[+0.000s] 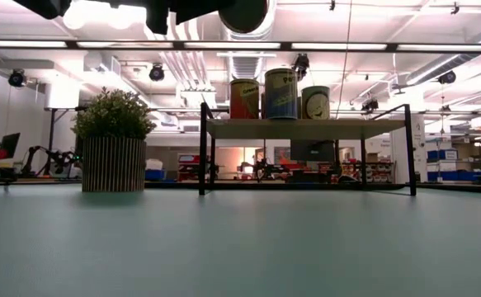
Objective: Pick and place cans onto a shelf
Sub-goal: Put the canned pineapple rings on the shelf
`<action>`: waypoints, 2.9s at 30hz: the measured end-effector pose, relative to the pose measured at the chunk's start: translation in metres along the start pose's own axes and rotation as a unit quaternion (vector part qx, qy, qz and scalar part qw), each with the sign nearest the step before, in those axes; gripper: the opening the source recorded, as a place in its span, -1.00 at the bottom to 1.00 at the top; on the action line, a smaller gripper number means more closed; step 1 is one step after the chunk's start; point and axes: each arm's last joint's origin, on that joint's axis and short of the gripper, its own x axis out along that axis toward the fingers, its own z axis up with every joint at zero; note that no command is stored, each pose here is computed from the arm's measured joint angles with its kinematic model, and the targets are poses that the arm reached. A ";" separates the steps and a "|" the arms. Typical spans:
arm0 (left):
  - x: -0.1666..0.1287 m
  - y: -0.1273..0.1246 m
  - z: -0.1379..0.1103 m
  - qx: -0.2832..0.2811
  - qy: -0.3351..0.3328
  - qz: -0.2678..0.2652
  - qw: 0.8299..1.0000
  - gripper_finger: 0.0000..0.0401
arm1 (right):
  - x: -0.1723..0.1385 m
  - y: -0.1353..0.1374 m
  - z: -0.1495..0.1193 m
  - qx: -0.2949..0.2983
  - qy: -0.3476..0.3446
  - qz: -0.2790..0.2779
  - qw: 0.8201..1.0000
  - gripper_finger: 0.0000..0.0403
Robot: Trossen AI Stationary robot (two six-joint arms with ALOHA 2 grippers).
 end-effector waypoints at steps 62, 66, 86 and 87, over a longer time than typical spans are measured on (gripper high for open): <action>0.008 0.001 0.009 -0.082 -0.133 0.011 0.988 -0.32 | 0.020 -0.006 0.031 -0.028 0.084 0.007 0.996 0.25; 0.008 0.000 0.009 -0.081 -0.133 0.015 0.988 -0.32 | 0.024 -0.004 0.029 -0.040 0.084 0.006 0.996 0.24; 0.009 -0.001 0.008 -0.085 -0.118 0.020 0.989 -0.20 | 0.020 -0.008 0.031 -0.030 0.086 0.005 0.996 -0.32; 0.009 -0.001 0.008 -0.085 -0.118 0.020 0.989 -0.18 | 0.019 -0.008 0.032 -0.028 0.086 0.005 0.996 -0.30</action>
